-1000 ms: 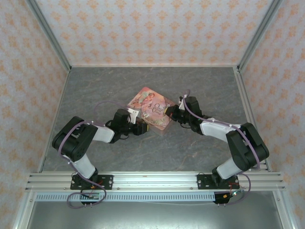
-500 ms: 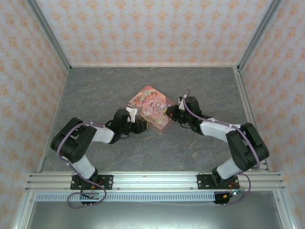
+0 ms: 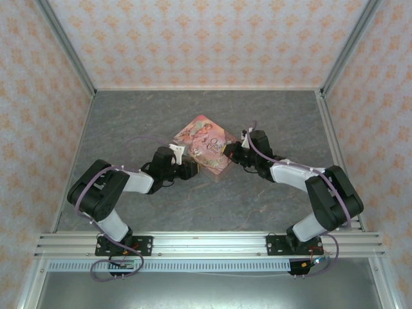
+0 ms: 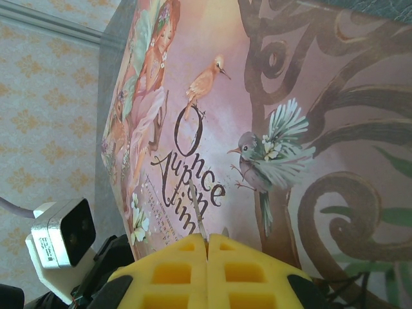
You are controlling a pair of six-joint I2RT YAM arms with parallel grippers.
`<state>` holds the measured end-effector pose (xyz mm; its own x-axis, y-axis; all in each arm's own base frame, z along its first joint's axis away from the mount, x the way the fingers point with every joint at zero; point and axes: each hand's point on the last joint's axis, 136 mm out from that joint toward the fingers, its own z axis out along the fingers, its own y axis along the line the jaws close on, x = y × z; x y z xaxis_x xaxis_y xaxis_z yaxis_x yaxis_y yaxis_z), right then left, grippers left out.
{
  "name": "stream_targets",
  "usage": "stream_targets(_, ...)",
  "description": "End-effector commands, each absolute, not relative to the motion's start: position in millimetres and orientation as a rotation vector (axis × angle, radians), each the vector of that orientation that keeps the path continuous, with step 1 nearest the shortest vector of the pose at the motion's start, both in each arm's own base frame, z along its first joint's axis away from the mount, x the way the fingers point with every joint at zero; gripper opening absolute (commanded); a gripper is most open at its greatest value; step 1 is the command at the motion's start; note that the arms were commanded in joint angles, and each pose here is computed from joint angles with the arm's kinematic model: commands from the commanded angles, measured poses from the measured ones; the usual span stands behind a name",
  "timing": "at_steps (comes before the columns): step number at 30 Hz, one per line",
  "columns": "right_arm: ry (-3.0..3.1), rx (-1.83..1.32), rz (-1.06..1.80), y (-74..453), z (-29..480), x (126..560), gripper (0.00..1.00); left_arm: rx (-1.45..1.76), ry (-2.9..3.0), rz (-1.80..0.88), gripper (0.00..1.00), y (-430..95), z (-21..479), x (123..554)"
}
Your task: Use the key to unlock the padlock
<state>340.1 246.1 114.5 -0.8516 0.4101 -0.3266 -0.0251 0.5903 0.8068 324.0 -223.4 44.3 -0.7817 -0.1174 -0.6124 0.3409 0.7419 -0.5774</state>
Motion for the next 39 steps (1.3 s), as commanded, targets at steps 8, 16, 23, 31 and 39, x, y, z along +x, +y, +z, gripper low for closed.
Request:
stream_targets(8, 2.293, 0.248, 1.187, 245, 128, 336, 0.0, 0.156, 2.188, -0.935, 0.24, -230, 76, 339)
stream_targets(16, 2.202, 0.118, 1.069, 226, 160, 324, 0.0, -0.045, 2.317, -0.98, 0.16, -238, 85, 331)
stream_targets(23, 2.141, -0.141, 0.99, 232, 178, 289, 0.0, -0.228, 2.371, -1.044, 0.13, -239, 106, 324)
stream_targets(31, 2.053, -0.412, 0.952, 255, 171, 252, 0.0, -0.407, 2.367, -1.139, 0.16, -243, 128, 324)
stream_targets(39, 2.067, -0.541, 0.863, 276, 147, 244, 0.0, -0.533, 2.365, -1.226, 0.15, -248, 141, 324)
